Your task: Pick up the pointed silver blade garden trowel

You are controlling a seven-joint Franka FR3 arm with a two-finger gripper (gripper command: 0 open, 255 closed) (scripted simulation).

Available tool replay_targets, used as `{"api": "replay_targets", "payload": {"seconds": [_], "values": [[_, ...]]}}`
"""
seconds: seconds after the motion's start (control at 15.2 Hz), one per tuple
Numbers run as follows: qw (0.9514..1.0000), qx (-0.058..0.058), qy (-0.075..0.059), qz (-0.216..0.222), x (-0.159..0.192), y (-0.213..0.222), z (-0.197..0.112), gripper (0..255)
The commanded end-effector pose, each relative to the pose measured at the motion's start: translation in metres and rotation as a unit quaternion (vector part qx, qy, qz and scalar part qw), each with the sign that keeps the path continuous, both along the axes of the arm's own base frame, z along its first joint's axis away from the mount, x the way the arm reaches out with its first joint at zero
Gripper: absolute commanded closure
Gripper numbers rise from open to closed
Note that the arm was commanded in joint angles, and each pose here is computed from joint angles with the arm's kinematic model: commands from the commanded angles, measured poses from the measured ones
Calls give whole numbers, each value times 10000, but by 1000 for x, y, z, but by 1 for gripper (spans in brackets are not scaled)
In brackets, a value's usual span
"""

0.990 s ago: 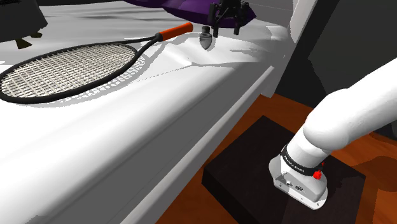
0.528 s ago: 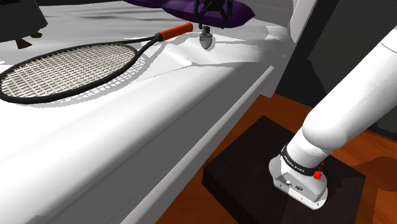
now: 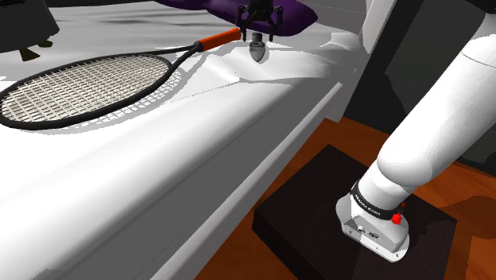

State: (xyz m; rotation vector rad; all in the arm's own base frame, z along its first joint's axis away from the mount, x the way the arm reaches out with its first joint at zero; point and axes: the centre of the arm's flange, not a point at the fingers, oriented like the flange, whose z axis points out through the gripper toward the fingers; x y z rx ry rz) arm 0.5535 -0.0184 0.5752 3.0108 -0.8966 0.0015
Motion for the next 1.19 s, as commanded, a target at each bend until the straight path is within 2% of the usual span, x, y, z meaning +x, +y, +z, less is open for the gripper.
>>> {"api": "replay_targets", "payload": {"seconds": [0.0, 0.13, 0.2, 0.79, 1.12], "values": [[10000, -1, -1, -4, 0, 0, -12, 0], [10000, -1, -1, -4, 0, 0, -15, 0], [10000, -1, 0, -3, 0, 0, -15, 255], [10000, -1, -1, -4, 0, 0, -15, 255], [10000, -1, -1, -4, 0, 0, 11, 255]]}}
